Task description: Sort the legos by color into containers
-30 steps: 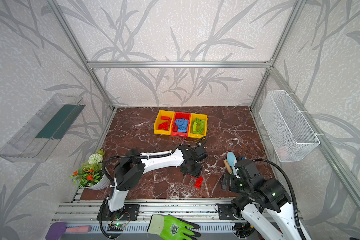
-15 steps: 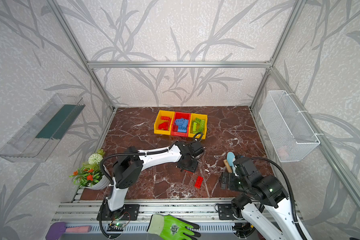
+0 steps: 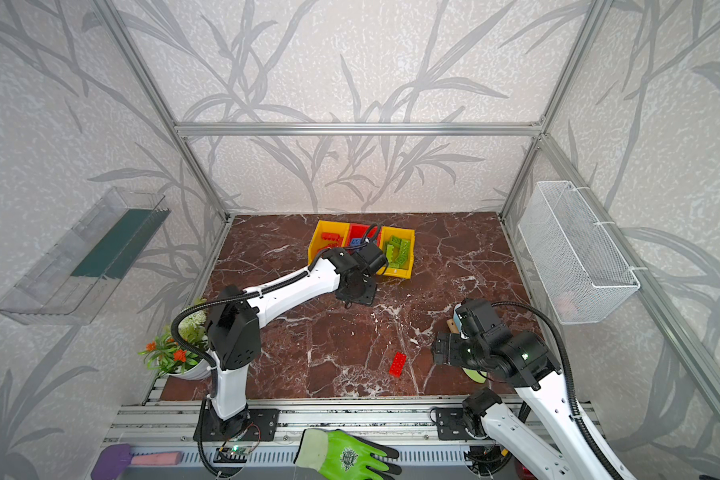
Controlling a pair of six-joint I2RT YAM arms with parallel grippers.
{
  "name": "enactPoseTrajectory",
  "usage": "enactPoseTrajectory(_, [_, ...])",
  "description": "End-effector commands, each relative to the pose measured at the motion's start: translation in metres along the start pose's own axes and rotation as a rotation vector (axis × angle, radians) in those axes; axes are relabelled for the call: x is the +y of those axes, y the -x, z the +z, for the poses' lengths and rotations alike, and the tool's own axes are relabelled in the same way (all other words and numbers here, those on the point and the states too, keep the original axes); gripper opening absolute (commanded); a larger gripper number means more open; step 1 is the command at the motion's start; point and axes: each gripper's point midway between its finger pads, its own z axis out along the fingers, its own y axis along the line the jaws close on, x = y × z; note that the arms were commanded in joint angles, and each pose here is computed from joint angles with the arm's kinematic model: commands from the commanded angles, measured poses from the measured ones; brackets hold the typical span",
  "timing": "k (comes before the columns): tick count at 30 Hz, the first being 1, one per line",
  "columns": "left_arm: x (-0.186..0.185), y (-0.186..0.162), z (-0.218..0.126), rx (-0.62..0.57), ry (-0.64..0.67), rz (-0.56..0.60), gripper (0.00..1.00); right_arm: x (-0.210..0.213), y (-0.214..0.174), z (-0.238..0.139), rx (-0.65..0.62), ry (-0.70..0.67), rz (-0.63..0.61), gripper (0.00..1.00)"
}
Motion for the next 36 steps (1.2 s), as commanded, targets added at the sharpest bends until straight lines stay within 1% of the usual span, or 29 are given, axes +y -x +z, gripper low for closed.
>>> enactPoseTrajectory(1, [0.038,0.029,-0.020,-0.047,0.079,0.000,0.62,0.015,0.022,-0.002,-0.042,0.023,-0.022,0.99])
enactPoseTrajectory(9, [0.082,0.107,-0.013,-0.104,0.065,-0.091,0.63,0.034,0.053,0.010,-0.034,0.010,-0.031,0.99])
enactPoseTrajectory(13, [0.100,0.143,-0.002,-0.126,0.042,-0.139,0.63,0.040,0.069,0.012,-0.046,-0.010,-0.028,0.99])
enactPoseTrajectory(17, [0.119,0.171,0.011,-0.169,0.028,-0.184,0.63,0.046,0.081,0.017,-0.044,-0.017,-0.021,0.99])
enactPoseTrajectory(20, [0.133,0.183,0.021,-0.196,0.009,-0.213,0.64,0.050,0.088,0.022,-0.038,-0.028,-0.020,0.99])
enactPoseTrajectory(25, [0.150,0.189,0.040,-0.184,-0.023,-0.266,0.64,0.056,0.102,0.028,-0.039,-0.039,-0.017,0.99])
enactPoseTrajectory(31, [0.150,0.196,0.055,-0.192,-0.058,-0.269,0.65,0.064,0.116,0.035,-0.037,-0.047,-0.007,0.99])
enactPoseTrajectory(33, [0.151,0.198,0.059,-0.196,-0.059,-0.271,0.70,0.067,0.120,0.037,-0.035,-0.049,-0.005,0.99])
enactPoseTrajectory(35, [0.152,0.200,0.062,-0.197,-0.067,-0.274,0.84,0.069,0.124,0.038,-0.036,-0.051,-0.003,0.99])
enactPoseTrajectory(36, [0.152,0.201,0.061,-0.200,-0.071,-0.276,0.89,0.070,0.126,0.039,-0.035,-0.051,-0.001,0.99])
